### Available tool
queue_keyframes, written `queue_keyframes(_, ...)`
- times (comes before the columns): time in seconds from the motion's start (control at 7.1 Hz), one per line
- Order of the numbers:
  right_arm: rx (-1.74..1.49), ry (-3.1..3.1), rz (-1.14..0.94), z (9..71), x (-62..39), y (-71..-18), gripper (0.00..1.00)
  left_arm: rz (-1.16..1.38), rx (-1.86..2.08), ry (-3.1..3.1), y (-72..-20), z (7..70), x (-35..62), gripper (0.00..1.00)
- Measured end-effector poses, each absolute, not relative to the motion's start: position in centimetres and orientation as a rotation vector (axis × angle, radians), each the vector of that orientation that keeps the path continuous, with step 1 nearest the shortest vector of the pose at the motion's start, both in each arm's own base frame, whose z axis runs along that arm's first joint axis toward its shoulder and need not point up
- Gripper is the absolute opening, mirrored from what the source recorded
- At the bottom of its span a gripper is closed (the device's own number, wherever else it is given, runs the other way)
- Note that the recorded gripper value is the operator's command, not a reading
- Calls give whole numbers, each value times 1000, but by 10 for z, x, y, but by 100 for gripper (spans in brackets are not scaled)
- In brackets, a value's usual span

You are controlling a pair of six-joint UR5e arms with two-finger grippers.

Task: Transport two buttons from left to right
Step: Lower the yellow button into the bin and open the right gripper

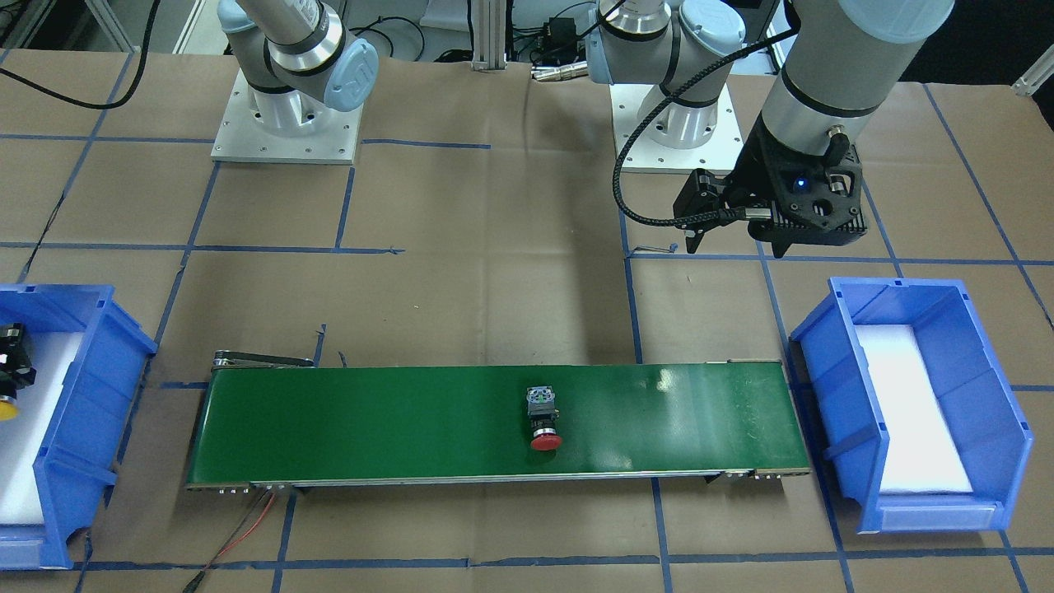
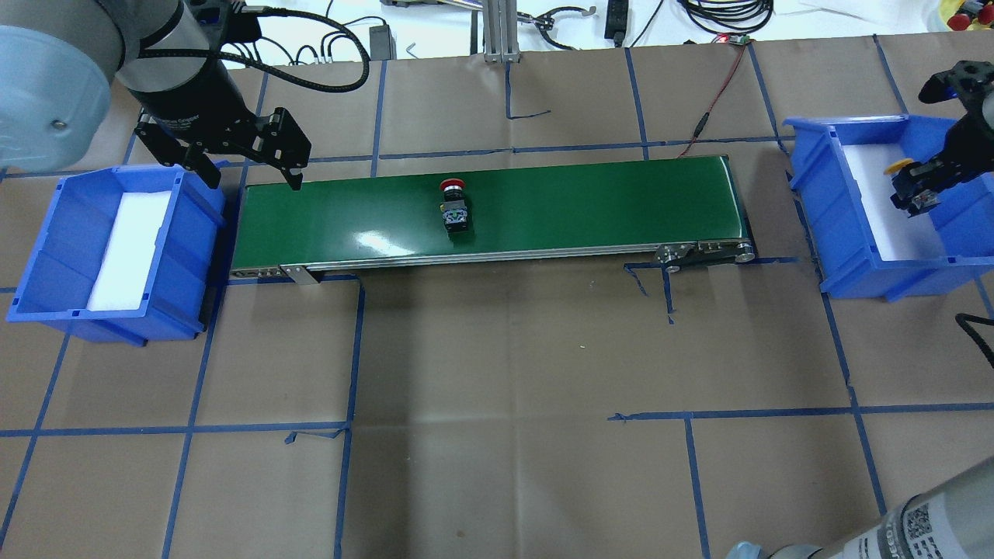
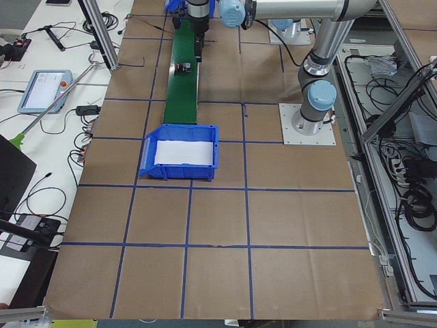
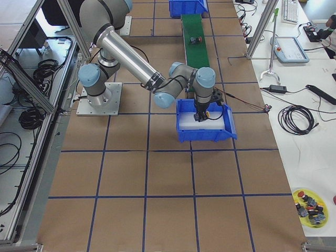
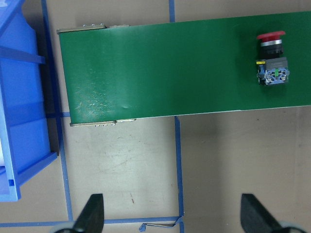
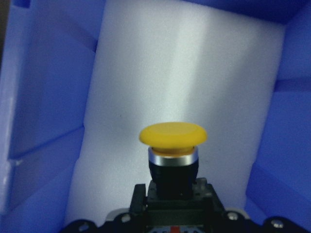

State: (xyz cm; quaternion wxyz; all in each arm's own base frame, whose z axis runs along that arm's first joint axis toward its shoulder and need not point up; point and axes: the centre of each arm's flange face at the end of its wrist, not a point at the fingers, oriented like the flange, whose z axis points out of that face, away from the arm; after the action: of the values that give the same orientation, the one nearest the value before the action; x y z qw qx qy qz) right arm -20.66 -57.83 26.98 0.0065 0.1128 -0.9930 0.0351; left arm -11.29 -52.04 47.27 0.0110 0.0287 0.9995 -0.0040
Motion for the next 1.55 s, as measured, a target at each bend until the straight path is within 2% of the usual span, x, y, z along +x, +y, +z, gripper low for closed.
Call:
queue_keyframes(0.42, 223, -3128, 71, 241, -197, -560, 3, -15, 89, 3118, -520, 474, -113, 100)
queue_keyframes(0.7, 145, -3138, 34, 231, -195, -552, 10, -14, 90, 3118, -520, 473, -113, 100)
queue_keyframes(0.85, 134, -3132, 21, 230, -196, -550, 28, -14, 90, 3118, -520, 473, -113, 100)
queue_keyframes(0.99, 131, -3127, 13, 229, -196, -550, 77, -14, 90, 3118, -520, 473, -113, 100)
queue_keyframes(1.13, 127, -3127, 7, 228, -198, -549, 99, -14, 90, 3118, -520, 473, -113, 100)
queue_keyframes(1.55, 119, -3130, -2, 227, -202, -548, 100, -13, 90, 3118, -520, 473, -113, 100)
